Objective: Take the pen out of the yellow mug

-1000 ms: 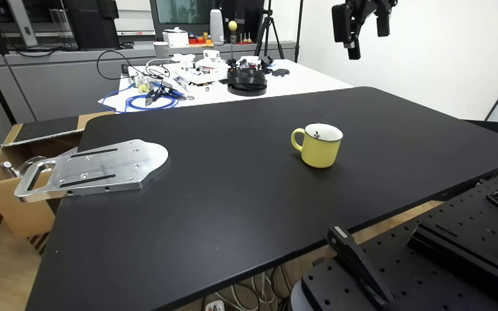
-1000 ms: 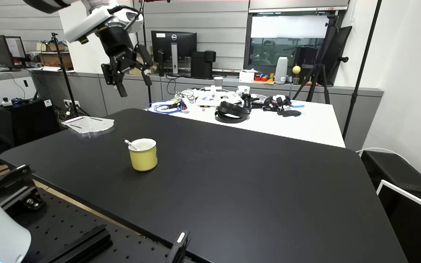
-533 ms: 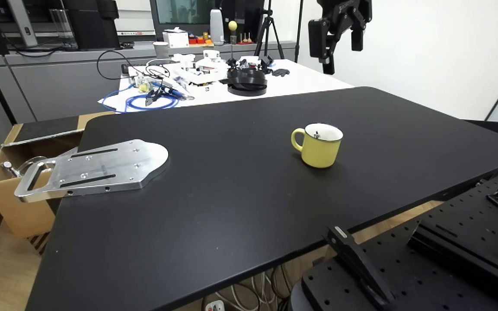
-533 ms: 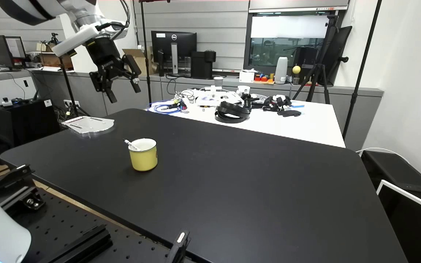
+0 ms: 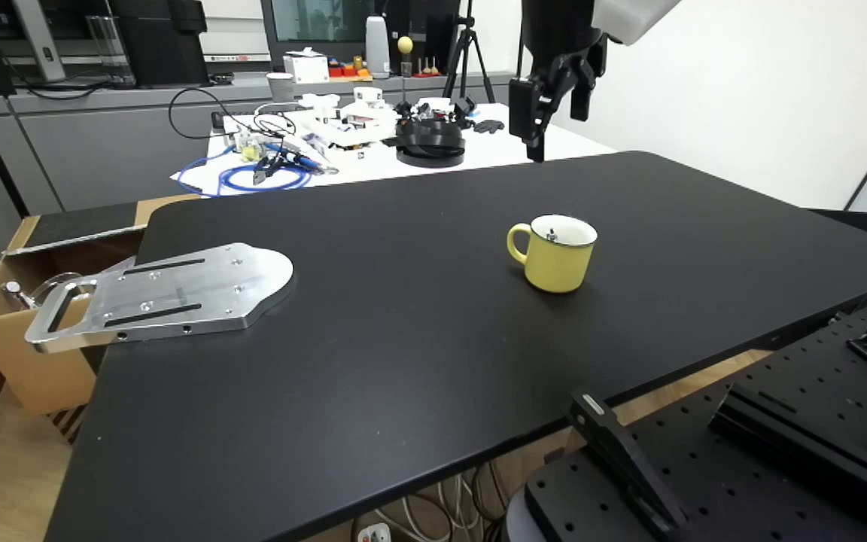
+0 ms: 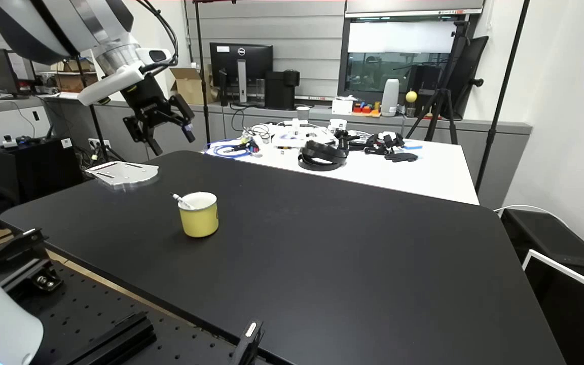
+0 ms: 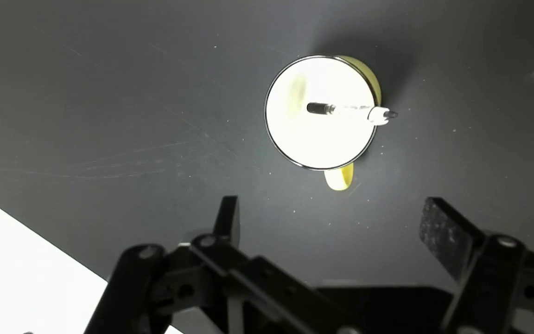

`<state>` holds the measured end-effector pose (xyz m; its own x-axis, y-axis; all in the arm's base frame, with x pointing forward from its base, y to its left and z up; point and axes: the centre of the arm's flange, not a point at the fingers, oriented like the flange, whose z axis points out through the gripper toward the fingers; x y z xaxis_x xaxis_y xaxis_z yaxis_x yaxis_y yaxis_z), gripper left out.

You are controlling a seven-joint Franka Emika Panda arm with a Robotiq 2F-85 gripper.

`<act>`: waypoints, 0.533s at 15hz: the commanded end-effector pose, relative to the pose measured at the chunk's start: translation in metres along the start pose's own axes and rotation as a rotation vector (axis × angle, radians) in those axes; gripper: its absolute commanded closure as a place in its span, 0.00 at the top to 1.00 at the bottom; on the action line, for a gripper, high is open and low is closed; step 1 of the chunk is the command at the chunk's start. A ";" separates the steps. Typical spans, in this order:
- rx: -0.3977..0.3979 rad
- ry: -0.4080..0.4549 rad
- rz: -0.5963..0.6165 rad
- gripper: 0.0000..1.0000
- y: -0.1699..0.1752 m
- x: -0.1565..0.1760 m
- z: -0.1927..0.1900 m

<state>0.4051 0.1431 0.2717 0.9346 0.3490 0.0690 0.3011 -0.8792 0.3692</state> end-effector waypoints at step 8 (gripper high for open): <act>0.006 -0.007 -0.022 1.00 -0.008 -0.003 0.012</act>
<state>0.4023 0.1449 0.2578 0.9291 0.3659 0.0541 0.3228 -0.8734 0.3646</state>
